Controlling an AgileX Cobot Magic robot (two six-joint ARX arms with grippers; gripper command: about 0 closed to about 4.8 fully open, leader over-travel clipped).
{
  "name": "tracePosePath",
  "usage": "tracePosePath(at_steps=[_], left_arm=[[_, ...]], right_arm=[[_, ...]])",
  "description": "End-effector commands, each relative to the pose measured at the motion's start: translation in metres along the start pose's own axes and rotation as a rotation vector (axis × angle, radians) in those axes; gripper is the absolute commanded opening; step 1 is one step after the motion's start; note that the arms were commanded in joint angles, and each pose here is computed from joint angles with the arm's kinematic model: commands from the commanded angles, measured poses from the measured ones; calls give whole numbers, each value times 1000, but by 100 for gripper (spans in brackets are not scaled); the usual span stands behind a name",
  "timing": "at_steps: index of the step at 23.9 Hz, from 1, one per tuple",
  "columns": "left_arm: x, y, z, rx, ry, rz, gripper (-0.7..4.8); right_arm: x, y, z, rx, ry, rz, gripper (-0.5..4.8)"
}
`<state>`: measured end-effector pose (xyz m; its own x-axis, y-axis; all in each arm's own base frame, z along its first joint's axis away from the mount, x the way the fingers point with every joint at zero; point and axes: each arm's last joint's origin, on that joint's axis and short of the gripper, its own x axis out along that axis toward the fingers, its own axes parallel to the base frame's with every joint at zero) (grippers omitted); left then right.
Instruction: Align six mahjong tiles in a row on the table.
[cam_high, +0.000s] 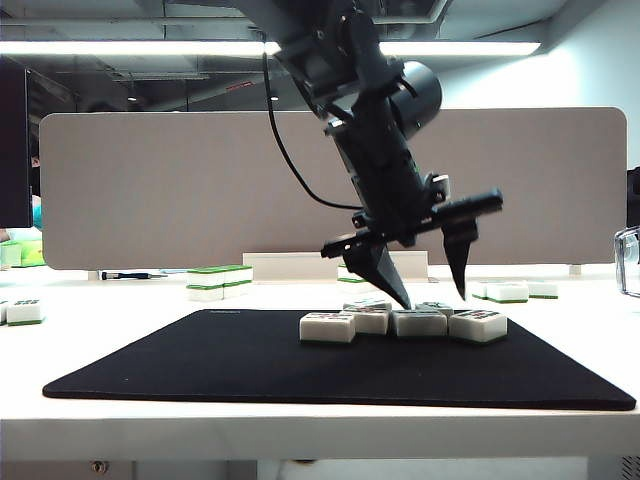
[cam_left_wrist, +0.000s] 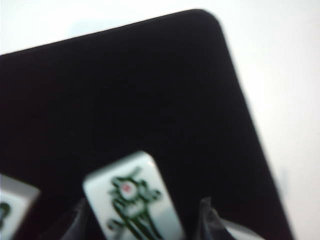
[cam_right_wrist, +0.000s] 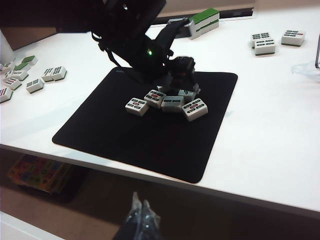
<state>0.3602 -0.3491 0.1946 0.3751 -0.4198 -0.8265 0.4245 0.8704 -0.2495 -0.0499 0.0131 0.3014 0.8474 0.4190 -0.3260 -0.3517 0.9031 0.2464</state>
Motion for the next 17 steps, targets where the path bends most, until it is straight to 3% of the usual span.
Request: tracePosePath(at_steps=[1, 7, 13, 17], left_arm=[[5, -2, -1, 3, -22, 40, 274], [10, -3, -2, 6, -28, 51, 183], [9, -4, -1, 7, -42, 40, 183], [-9, -7, 2, 20, -32, 18, 182]], right_arm=[[-2, 1, 0, -13, -23, 1, -1], [-2, 1, 0, -13, -23, 1, -1], [-2, 1, 0, -13, -23, 1, -1], [-2, 1, 0, -13, -23, 1, -1]])
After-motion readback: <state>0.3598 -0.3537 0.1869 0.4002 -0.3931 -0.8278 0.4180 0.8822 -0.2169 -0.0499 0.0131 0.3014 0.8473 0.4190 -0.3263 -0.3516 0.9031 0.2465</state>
